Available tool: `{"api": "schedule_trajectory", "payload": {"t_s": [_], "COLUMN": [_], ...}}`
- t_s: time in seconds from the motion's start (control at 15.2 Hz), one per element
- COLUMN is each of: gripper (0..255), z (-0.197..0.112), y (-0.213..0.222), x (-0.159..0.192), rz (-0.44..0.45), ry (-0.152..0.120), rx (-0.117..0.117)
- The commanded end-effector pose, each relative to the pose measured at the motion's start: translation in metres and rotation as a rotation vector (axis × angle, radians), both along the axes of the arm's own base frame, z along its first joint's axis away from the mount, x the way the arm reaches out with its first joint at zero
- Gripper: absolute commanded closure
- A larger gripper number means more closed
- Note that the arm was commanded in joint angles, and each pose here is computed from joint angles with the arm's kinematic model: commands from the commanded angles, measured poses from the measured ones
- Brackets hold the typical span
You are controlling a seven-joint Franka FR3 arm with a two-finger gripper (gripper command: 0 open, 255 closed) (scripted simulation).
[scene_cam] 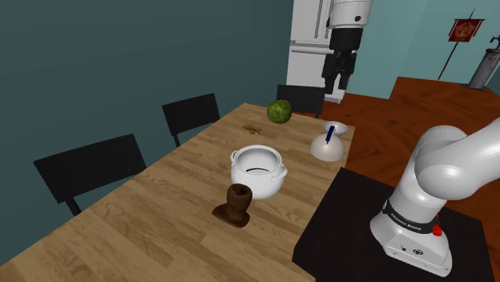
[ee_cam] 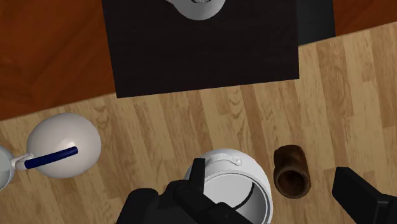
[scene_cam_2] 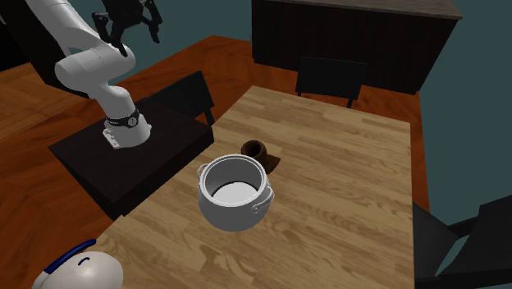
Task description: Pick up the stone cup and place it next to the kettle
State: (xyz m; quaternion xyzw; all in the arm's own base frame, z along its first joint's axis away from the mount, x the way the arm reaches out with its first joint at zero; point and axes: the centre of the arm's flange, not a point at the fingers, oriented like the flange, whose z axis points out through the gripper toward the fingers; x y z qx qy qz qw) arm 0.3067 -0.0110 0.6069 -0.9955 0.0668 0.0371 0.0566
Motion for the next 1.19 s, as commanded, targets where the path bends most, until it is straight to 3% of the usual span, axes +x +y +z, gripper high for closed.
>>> {"api": "schedule_trajectory", "payload": {"t_s": [0.0,1.12], "gripper": [0,0], "z": [0.000,-0.183], "y": [0.000,0.083], "x": [0.000,0.082], "rz": [0.000,0.052], "ry": [0.000,-0.091], "rx": [0.000,0.052]}}
